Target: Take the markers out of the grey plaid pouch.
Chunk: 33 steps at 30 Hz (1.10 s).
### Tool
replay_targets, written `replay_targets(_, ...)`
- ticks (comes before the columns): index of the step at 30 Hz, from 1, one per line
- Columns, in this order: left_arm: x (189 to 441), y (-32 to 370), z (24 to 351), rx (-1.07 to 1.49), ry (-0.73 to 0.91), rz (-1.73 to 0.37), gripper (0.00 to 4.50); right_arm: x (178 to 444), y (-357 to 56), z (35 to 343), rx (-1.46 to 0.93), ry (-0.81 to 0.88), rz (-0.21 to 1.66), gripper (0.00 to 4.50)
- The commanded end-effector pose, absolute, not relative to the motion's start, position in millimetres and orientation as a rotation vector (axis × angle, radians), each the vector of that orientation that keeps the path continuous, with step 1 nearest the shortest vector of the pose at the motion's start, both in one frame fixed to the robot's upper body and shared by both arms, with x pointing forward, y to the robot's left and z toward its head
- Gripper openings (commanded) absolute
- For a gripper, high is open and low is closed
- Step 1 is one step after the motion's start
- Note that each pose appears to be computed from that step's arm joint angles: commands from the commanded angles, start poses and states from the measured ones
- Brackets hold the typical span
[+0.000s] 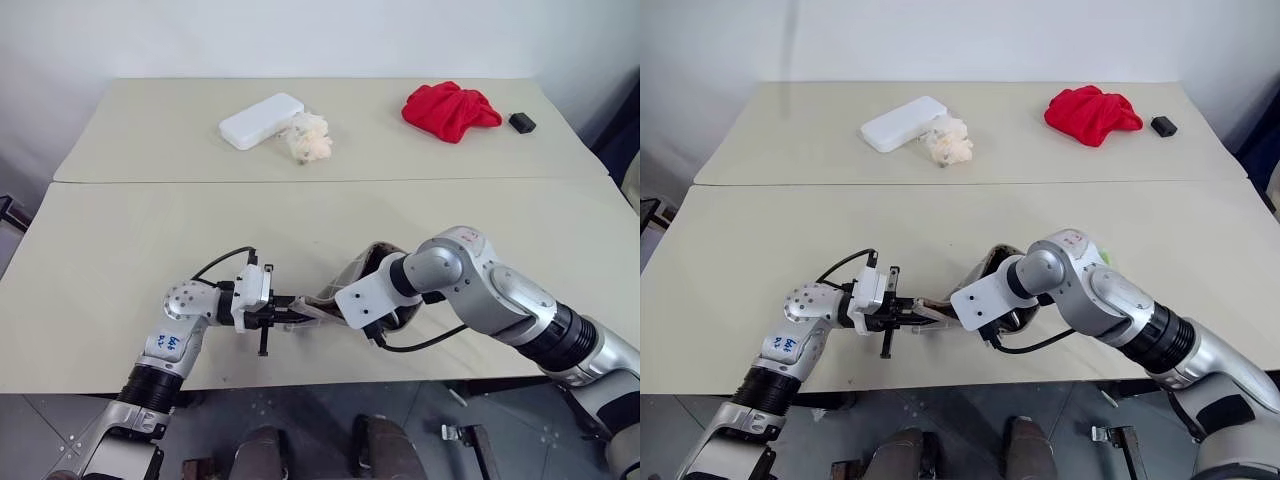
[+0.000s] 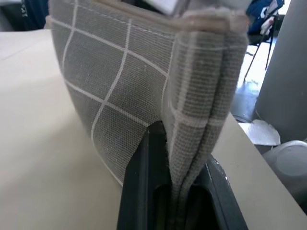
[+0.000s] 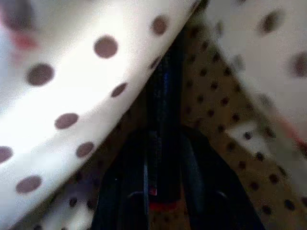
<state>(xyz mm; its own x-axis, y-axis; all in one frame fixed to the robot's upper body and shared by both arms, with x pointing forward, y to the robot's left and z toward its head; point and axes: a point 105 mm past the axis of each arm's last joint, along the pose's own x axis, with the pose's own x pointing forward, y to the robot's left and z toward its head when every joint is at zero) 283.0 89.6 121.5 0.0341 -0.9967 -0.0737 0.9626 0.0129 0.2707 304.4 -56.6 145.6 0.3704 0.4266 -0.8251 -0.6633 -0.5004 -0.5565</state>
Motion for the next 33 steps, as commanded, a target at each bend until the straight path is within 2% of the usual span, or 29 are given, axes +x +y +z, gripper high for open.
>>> replay_targets(1, 291.3, 112.2, 118.3, 0.282, -0.106, -1.46, 0.0, 322.4, -74.8, 147.3, -1.717, 0.309, 1.257, 0.56)
replay_targets(4, 292.5, 110.2, 119.5, 0.271, -0.113, -1.453, 0.0, 312.3, -45.5, 162.5, -1.668, 0.195, 1.325, 0.56)
replay_targets(7, 297.7, 109.2, 126.3, 0.237, -0.137, -1.413, 0.0, 288.0, -14.4, 178.0, -1.456, 0.057, 1.475, 0.56)
replay_targets(10, 309.1, 105.3, 149.3, 0.105, -0.213, -1.323, 0.0, 267.7, -11.3, 180.9, -1.193, 0.057, 1.63, 0.56)
replay_targets(12, 310.0, 102.0, 155.9, 0.102, -0.238, -1.325, 0.0, 278.0, -28.0, 173.3, -1.111, 0.118, 1.613, 0.56)
replay_targets(15, 308.4, 98.0, 157.7, 0.12, -0.244, -1.341, 0.0, 300.8, -56.2, 155.4, -1.119, 0.224, 1.525, 0.56)
replay_targets(18, 306.8, 96.0, 153.6, 0.156, -0.23, -1.347, 0.0, 304.8, -52.4, 162.6, -0.87, 0.226, 1.503, 0.56)
replay_targets(19, 305.7, 96.5, 151.2, 0.168, -0.223, -1.352, 0.0, 299.5, -49.3, 170.7, -0.816, 0.169, 1.548, 0.56)
replay_targets(21, 304.2, 97.6, 148.5, 0.184, -0.218, -1.357, 0.0, 292.0, -53.3, 176.0, -0.804, 0.138, 1.605, 0.56)
replay_targets(24, 302.0, 102.8, 142.9, 0.216, -0.201, -1.361, 0.0, 307.0, -78.3, 172.7, -0.907, 0.205, 1.499, 0.56)
replay_targets(30, 295.1, 110.1, 128.0, 0.265, -0.168, -1.376, 0.0, 308.7, -77.5, 191.2, -0.818, 0.107, 1.49, 0.56)
replay_targets(33, 293.1, 113.6, 124.1, 0.275, -0.158, -1.374, 0.0, 321.8, -92.1, 192.1, -0.871, 0.141, 1.384, 0.56)
